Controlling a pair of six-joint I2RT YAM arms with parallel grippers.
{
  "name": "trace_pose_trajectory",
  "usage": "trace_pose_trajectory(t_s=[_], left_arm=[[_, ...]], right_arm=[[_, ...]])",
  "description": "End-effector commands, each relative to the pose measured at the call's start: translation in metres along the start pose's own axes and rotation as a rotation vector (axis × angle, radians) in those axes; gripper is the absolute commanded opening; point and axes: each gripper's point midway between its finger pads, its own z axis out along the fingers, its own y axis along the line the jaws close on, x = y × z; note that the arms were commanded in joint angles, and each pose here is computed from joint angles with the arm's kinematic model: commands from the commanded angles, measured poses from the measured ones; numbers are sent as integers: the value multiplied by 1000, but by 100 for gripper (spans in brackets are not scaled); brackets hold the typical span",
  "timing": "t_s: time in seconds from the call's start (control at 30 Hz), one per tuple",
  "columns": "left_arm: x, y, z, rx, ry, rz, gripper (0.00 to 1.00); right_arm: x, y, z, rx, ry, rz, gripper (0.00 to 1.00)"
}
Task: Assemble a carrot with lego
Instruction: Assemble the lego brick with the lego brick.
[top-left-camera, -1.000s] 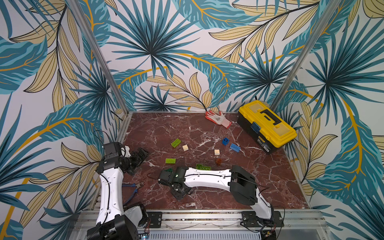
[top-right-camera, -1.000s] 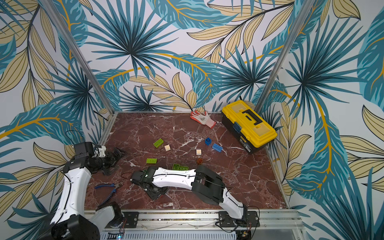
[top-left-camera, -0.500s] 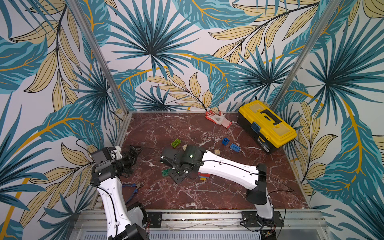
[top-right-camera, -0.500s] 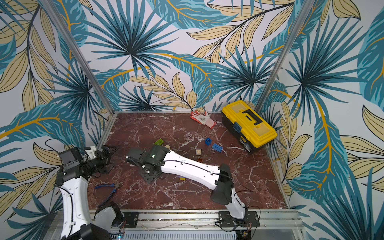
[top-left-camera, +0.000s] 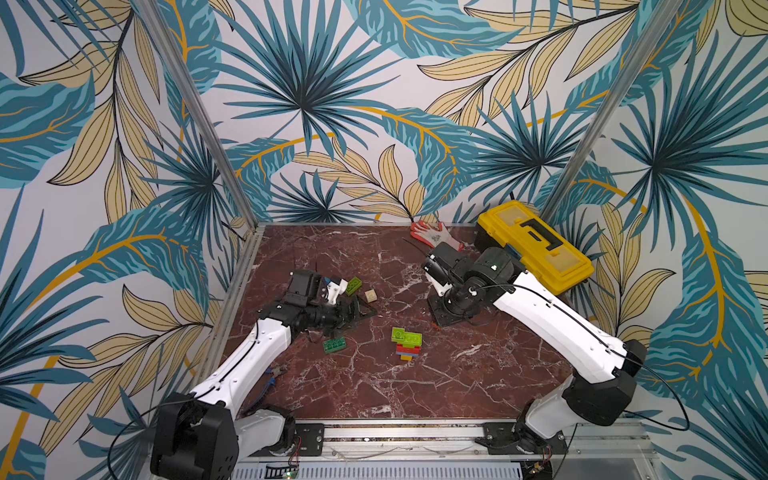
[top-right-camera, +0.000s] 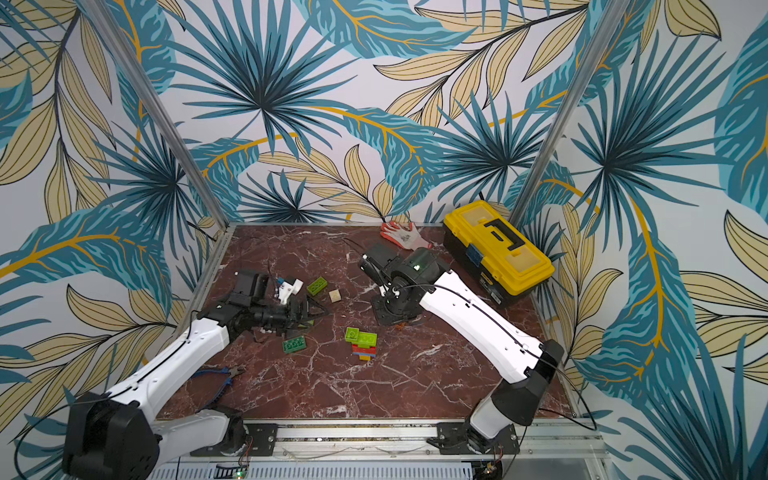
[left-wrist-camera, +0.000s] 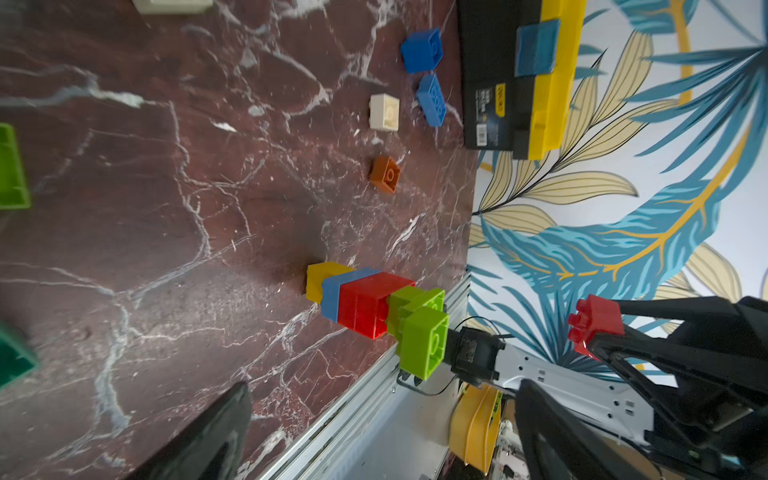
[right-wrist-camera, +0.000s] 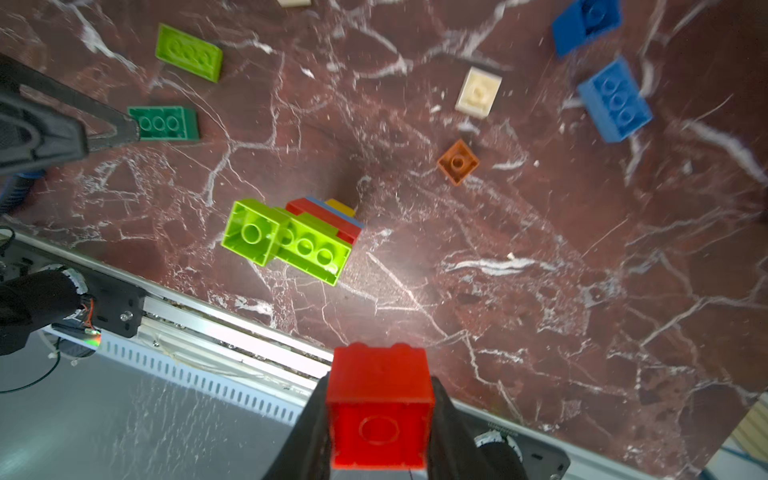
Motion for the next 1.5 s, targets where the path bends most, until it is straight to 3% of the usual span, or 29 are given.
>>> trace_pose_trajectory(t_s=[0.0, 0.33, 0.63, 1.47], left_arm=[[4, 1, 17, 15, 21, 79, 100], [11, -10, 46, 133, 90, 162, 92], [18, -14, 48, 179, 129, 207, 90], [36, -2, 67, 148, 204, 214, 86]], right_arm=[[4, 3, 26, -57, 89, 97, 30], [-9, 20, 65, -171, 141, 219, 30], [-7, 23, 82, -181, 175, 269, 30], [7, 19, 93, -135, 211, 316, 28]])
